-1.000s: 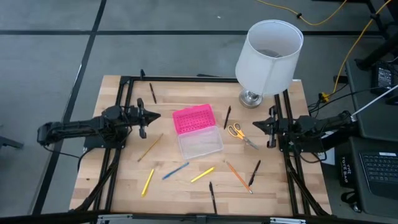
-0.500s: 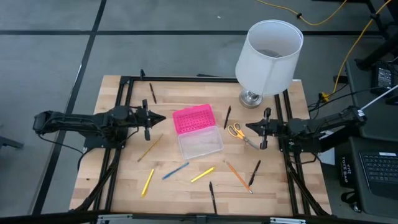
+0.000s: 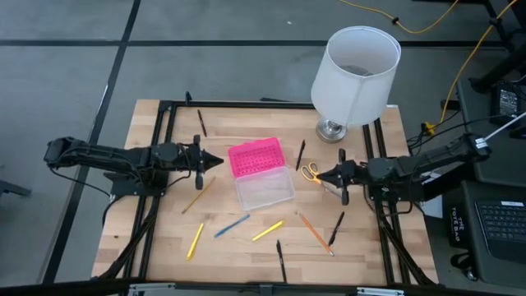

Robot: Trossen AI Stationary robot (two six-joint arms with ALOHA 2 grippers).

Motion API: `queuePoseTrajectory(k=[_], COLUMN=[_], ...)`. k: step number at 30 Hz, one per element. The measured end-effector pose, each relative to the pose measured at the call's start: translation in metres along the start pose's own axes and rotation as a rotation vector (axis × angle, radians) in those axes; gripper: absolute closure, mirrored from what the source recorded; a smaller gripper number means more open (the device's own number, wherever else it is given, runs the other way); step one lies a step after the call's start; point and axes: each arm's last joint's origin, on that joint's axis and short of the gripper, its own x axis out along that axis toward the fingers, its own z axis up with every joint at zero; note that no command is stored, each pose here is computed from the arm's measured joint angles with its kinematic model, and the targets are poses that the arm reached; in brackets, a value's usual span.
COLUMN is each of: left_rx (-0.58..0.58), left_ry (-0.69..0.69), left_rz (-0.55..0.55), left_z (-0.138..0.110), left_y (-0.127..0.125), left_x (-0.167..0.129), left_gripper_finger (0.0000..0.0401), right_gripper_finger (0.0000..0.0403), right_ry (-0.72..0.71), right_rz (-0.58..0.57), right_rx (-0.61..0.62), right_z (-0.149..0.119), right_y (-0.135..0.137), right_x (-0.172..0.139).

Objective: Pick & place school supplies into a supply box
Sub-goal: Put the yellow scissors into the pink supply box

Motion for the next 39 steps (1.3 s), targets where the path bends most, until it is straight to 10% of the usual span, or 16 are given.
queuePoseTrajectory(k=[22,39], left_rx=[0.011,0.011], left_ry=[0.08,0.077], left_rz=[0.008,0.016], left_z=[-0.008,-0.008], left_y=[-0.002,-0.002], left_x=[-0.001,-0.001], left_gripper_finger=[0.0398,0.0398], right_gripper_finger=[0.0399,0.0323], right_ry=[0.534,0.607], right_rz=[-0.348,-0.492], right_rx=[-0.024,0.122], right_z=[0.026,0.026], right_y=[0.032,0.009], right_x=[0.054,0.064])
